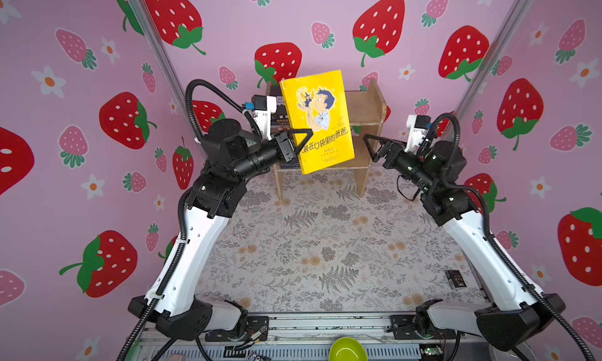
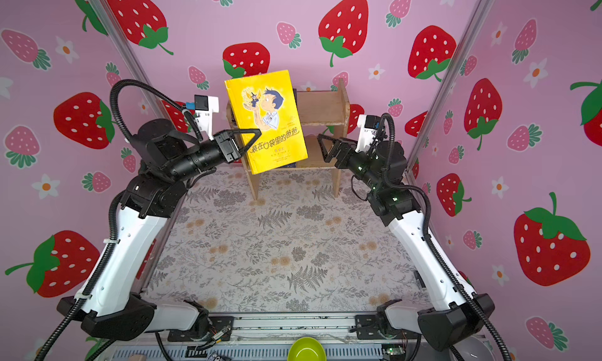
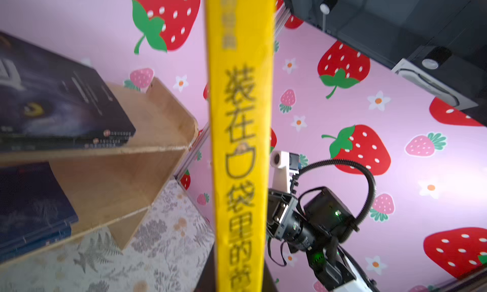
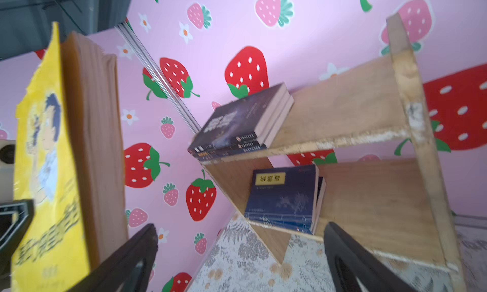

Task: Stacking books/files
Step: Pick up the book at the center of the table.

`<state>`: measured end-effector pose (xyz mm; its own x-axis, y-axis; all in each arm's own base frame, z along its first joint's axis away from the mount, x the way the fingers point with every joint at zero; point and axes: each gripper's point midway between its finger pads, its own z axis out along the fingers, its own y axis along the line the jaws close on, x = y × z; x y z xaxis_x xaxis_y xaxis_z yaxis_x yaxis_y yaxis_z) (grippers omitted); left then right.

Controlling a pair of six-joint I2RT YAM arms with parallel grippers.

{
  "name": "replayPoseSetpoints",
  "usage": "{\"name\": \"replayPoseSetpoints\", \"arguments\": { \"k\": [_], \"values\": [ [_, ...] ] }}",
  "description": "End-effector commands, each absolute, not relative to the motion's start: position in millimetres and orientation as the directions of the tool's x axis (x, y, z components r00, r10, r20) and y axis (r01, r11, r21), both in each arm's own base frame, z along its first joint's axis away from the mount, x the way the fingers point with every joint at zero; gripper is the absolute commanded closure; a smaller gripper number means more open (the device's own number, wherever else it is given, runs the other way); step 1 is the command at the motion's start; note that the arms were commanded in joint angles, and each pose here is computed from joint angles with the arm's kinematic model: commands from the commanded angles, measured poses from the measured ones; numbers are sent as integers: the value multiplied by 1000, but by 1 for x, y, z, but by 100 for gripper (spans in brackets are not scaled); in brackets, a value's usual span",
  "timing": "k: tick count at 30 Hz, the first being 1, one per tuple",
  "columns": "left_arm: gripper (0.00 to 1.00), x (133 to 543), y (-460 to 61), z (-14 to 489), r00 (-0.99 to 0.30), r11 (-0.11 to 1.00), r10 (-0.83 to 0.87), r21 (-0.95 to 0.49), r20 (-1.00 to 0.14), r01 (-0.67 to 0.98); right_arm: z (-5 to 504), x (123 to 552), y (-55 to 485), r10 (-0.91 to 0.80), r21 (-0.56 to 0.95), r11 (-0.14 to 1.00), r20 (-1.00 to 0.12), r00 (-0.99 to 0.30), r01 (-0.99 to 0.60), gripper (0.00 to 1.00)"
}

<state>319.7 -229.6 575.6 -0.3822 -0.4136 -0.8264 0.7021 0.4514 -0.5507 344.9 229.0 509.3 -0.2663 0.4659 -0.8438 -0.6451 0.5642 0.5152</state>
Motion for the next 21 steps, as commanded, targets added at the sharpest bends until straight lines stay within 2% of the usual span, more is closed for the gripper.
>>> {"name": "replayPoseSetpoints", "arguments": {
  "k": [1, 5, 10, 16, 21],
  "values": [
    [100, 348, -205, 619, -226, 475, -586, -556, -778, 682, 547, 340, 225, 569, 524, 485, -797, -202, -700, 0],
    [100, 378, -190, 628, -156, 450, -720, -626, -676, 636, 556, 349, 234, 663, 580, 357, -710, -239, -732, 0],
    [100, 402, -189, 632, -130, 378, -799, -658, -587, 651, 555, 355, 277, 654, 610, 211, -669, -354, -764, 3],
    [100, 414, -198, 636, -150, 335, -809, -655, -568, 677, 546, 363, 323, 617, 669, 77, -615, -492, -739, 10],
    [100, 418, -202, 626, -177, 297, -825, -679, -536, 672, 540, 357, 349, 598, 686, -10, -579, -554, -728, 11]
  ]
}}
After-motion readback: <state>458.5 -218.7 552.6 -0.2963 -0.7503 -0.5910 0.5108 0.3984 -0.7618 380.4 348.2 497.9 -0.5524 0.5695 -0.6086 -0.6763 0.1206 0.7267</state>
